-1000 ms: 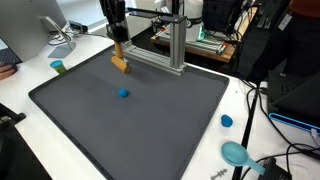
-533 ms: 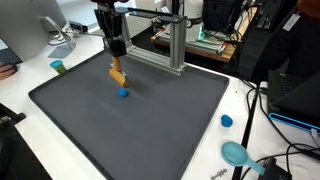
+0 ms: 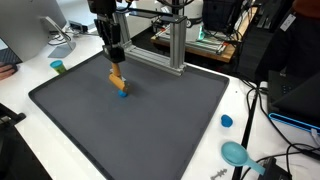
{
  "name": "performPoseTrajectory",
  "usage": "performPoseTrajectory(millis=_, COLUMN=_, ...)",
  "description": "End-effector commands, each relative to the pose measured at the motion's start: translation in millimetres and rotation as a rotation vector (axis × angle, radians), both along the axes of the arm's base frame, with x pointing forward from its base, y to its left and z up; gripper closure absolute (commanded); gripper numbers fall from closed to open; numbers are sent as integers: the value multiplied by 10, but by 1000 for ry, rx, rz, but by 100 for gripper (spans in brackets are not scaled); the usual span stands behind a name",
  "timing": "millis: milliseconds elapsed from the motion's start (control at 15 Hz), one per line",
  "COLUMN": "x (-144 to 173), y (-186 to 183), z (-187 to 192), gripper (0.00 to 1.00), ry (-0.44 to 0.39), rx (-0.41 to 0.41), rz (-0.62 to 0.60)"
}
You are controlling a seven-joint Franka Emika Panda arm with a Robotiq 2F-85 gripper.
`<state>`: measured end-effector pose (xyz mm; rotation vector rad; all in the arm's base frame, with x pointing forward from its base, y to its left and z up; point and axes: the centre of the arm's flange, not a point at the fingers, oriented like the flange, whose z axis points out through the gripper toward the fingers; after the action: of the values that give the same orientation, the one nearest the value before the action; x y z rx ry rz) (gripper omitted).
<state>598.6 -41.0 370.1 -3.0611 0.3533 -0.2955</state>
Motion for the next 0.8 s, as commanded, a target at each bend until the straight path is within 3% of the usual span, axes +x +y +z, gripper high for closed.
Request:
performPoseTrajectory(millis=0, x=-53, y=-87, z=-26, gripper=78, ry=21, rx=-5, rz=47)
performPoseTrajectory(millis=67, x=-57, y=-65, z=-39, gripper=78, ry=19, rx=0, rz=44)
performPoseTrajectory(millis=133, x=-12, y=-60, z=-75, gripper=53, ry=16, rx=-7, rz=29)
performPoseTrajectory(millis=200, x=-18, y=-58, z=-93, gripper=53, ry=20, rx=-7, rz=32)
performPoseTrajectory(millis=267, x=-23, y=-55, z=-103, gripper=78, ry=22, rx=-7, rz=33)
performPoseTrajectory(millis=733, x=72, y=53, z=-270, gripper=78, ry=37, rx=-26, rz=34)
